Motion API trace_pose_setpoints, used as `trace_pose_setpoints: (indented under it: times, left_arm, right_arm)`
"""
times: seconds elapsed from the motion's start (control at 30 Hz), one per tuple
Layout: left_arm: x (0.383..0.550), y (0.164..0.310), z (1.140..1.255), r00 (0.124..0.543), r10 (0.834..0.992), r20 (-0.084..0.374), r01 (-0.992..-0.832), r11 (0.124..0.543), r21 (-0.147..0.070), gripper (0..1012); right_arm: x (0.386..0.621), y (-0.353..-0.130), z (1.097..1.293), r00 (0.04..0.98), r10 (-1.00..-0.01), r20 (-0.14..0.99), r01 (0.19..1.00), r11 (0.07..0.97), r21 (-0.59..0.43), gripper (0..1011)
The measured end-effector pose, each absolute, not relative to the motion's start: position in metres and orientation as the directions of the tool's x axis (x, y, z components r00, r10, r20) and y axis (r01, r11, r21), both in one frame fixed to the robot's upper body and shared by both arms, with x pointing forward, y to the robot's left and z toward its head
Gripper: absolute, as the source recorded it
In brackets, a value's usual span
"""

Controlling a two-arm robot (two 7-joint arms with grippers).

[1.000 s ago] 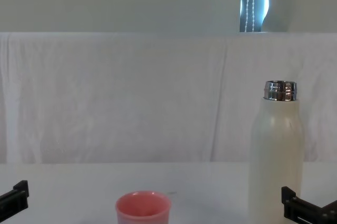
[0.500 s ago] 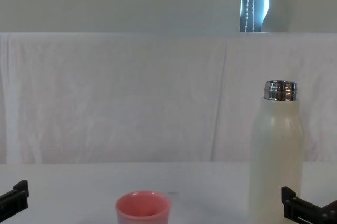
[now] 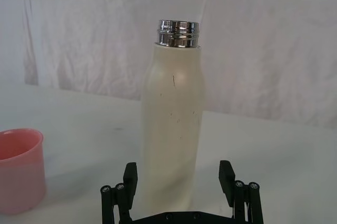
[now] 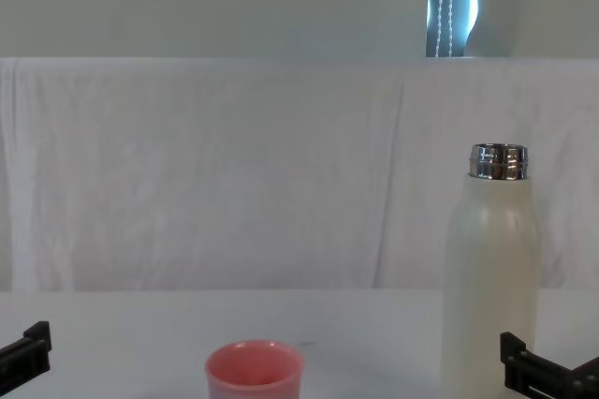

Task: Grasp the thermos with one hand and pour water into the cup lid.

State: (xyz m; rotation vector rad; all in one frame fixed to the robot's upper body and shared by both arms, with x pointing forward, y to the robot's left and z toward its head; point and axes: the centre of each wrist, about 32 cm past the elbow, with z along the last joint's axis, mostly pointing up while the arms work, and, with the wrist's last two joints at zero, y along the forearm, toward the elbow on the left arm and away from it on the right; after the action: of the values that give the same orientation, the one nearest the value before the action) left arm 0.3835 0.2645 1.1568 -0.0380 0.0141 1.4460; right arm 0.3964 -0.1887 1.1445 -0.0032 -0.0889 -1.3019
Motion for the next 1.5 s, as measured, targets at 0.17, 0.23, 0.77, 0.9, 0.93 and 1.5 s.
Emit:
trace_pose_setpoints:
  times: [0.17, 0.23, 0.77, 0.9, 0.93, 1.5]
  left_arm:
    - [0.384, 0.265, 1.157, 0.125, 0.992, -0.033, -0.992, 0.124, -0.018, 1001]
    - [0.384, 0.265, 1.157, 0.125, 0.992, -0.033, -0.992, 0.124, -0.018, 1001]
    - [0.384, 0.265, 1.157, 0.125, 0.992, -0.033, -0.992, 0.124, -0.018, 1001]
    - [0.384, 0.265, 1.157, 0.124, 0.992, -0.033, -0.992, 0.124, -0.018, 1001]
    - [0.384, 0.265, 1.157, 0.125, 0.992, -0.033, -0.992, 0.124, -0.018, 1001]
    - [0.384, 0.265, 1.157, 0.124, 0.992, -0.033, -0.992, 0.124, -0.018, 1001]
  right_arm:
    - [0.396, -0.189, 1.145, 0.263, -0.963, 0.067, 0.963, 0.266, 0.048, 1000]
    - [0.396, -0.189, 1.145, 0.263, -0.963, 0.067, 0.963, 0.266, 0.048, 1000]
    - [0.397, -0.189, 1.144, 0.262, -0.963, 0.065, 0.963, 0.266, 0.047, 1000]
    - [0.403, -0.185, 1.142, 0.26, -0.965, 0.044, 0.964, 0.262, 0.043, 1000]
    - [0.404, -0.185, 1.142, 0.259, -0.965, 0.04, 0.964, 0.261, 0.042, 1000]
    - [0.426, -0.173, 1.142, 0.261, -0.965, 0.006, 0.963, 0.261, 0.06, 1000]
